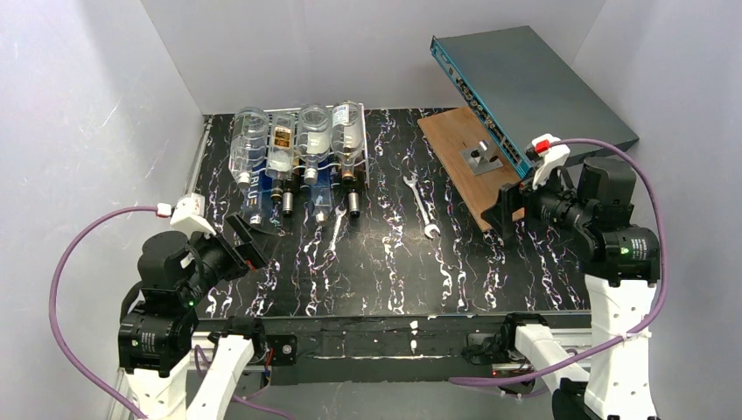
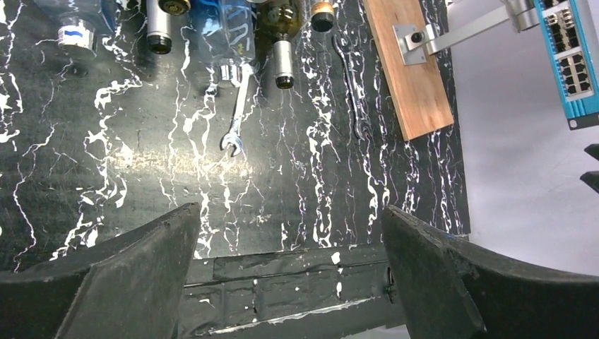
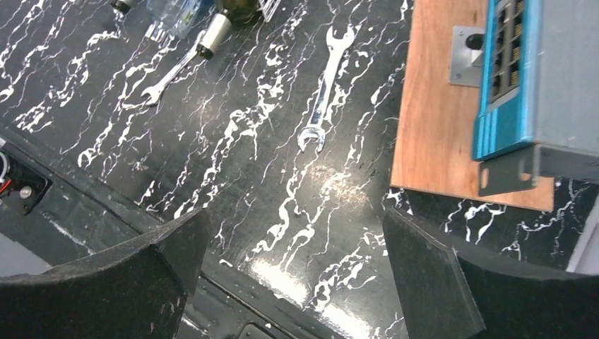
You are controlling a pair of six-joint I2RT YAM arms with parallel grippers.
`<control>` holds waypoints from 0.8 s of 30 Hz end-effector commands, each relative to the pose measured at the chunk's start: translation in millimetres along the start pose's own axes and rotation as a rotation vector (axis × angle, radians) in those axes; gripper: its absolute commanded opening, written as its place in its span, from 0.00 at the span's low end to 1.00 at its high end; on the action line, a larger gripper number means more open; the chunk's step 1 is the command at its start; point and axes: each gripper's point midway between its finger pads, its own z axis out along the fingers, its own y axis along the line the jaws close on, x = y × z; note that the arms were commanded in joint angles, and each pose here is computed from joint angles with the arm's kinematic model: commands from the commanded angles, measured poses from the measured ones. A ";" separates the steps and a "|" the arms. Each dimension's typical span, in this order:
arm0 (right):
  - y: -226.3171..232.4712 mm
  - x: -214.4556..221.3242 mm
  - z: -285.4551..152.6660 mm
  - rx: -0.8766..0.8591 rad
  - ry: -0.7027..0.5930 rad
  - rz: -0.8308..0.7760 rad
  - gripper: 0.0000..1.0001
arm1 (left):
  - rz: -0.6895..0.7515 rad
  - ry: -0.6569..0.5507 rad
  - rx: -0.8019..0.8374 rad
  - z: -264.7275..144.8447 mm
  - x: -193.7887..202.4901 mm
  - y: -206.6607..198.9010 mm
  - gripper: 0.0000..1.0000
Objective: Take the wine bottle off the wine rack
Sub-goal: Pick up the wine bottle from the wine rack.
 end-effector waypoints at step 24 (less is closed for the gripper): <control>28.0 -34.3 -3.2 -0.338 -0.104 -0.324 1.00 | 0.138 0.220 0.055 37.3 -12.5 -23.0 0.99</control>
